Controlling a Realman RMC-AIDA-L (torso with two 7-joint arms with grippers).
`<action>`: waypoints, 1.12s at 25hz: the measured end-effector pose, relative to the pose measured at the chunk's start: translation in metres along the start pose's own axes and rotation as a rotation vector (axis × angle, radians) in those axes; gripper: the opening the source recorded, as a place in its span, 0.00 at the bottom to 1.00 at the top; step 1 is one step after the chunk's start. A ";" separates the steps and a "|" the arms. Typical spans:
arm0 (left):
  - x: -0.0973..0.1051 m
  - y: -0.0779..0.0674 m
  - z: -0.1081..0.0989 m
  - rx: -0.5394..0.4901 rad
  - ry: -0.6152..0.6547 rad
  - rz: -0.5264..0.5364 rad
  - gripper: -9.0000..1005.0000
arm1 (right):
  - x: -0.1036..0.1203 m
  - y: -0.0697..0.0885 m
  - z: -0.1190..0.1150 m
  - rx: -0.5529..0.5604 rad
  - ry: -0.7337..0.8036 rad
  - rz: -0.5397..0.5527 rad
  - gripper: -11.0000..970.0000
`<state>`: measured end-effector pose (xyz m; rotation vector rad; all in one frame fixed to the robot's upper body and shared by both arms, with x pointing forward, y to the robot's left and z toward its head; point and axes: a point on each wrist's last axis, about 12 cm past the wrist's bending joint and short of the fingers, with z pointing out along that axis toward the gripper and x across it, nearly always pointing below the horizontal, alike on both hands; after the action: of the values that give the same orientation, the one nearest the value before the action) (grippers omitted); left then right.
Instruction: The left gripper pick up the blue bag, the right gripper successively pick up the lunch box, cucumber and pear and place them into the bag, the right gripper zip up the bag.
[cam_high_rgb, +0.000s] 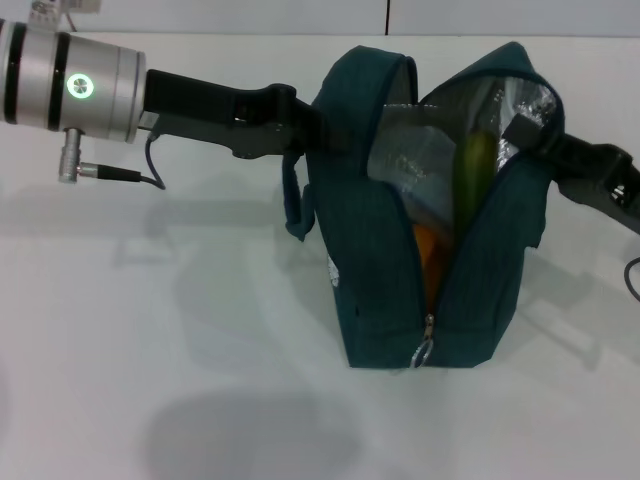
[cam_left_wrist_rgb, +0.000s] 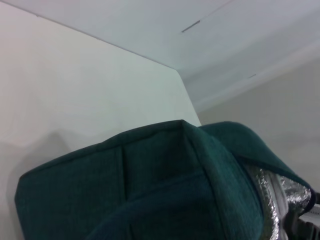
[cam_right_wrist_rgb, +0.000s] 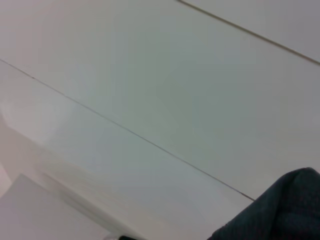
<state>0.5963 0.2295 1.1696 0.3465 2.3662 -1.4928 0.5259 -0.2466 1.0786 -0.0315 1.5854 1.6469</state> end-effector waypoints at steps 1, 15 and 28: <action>0.000 0.001 0.000 -0.002 -0.002 -0.001 0.05 | 0.000 -0.001 0.000 0.006 0.007 0.002 0.06; 0.007 0.007 0.001 -0.017 0.001 0.008 0.05 | 0.003 0.010 -0.042 -0.033 -0.018 -0.135 0.38; 0.009 0.008 0.004 -0.015 -0.002 0.029 0.05 | 0.081 0.022 -0.077 -0.129 0.203 -0.683 0.83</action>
<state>0.5919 0.2292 1.1581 0.3736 2.3598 -1.4604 0.4213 -0.2652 1.0368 -0.7445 1.3904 1.2178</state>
